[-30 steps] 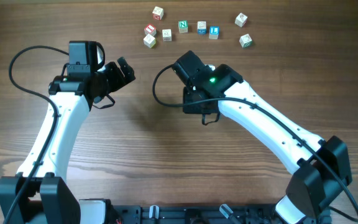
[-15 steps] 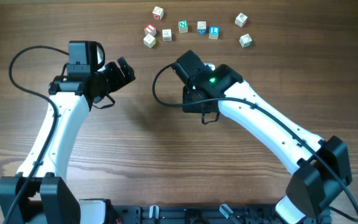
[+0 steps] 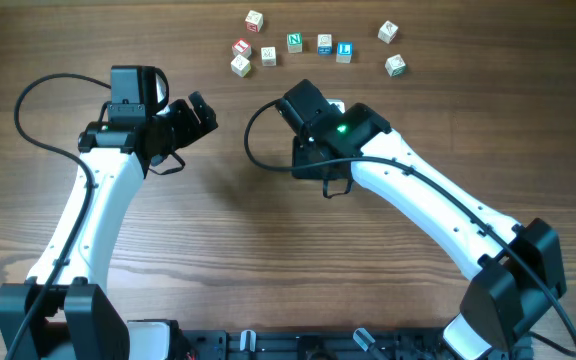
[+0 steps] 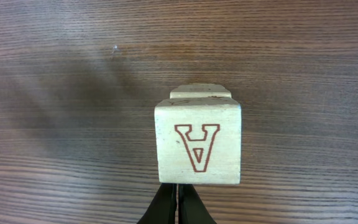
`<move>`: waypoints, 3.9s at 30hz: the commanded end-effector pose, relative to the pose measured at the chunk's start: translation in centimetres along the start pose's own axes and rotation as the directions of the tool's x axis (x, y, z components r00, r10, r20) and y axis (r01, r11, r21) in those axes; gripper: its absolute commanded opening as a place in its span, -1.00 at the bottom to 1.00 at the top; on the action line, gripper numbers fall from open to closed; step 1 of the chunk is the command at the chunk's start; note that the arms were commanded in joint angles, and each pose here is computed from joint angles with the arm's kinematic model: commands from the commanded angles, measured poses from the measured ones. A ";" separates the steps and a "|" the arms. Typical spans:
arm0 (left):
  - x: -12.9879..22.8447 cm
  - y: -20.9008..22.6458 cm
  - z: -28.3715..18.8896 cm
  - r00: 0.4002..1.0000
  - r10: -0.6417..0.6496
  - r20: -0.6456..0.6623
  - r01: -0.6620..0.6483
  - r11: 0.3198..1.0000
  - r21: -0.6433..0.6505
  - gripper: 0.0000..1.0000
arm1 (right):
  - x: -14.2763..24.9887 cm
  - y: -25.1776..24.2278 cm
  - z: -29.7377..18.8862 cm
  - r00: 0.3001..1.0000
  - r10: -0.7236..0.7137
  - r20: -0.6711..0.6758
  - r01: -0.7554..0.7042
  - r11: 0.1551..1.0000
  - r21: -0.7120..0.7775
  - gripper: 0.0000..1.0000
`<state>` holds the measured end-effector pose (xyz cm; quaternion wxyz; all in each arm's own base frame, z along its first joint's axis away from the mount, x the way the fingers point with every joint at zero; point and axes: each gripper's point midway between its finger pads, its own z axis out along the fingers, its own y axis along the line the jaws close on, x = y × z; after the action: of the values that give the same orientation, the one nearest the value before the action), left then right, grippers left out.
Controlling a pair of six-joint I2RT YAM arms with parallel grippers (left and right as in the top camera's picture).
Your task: Form a tower
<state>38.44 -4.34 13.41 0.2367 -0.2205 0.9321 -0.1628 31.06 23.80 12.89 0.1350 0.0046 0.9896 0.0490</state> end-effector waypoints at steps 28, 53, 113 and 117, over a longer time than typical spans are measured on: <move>0.0 0.1 0.0 1.000 0.001 0.001 -0.001 1.000 -0.003 1.00 | 0.1 -5.3 -2.1 0.992 0.111 0.064 -0.122 0.971 0.206 -0.91; 0.0 0.1 0.0 1.000 0.001 0.001 -0.001 1.000 -0.003 1.00 | -1.2 -12.1 -25.0 0.790 0.029 0.612 -0.041 0.999 0.005 0.99; 0.0 0.1 0.0 1.000 0.001 0.001 -0.001 1.000 -0.003 1.00 | 3.9 -19.1 -19.1 -0.108 -0.101 0.989 0.181 0.976 0.120 0.99; 0.0 0.1 0.0 1.000 0.001 0.001 -0.001 1.000 -0.003 1.00 | 3.8 -19.9 -16.6 -0.080 -0.105 0.991 0.156 0.981 0.116 0.99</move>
<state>38.43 -4.34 13.41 0.2366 -0.2206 0.9321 -0.1628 22.67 2.69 27.30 0.8247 -0.0597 0.5610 0.0396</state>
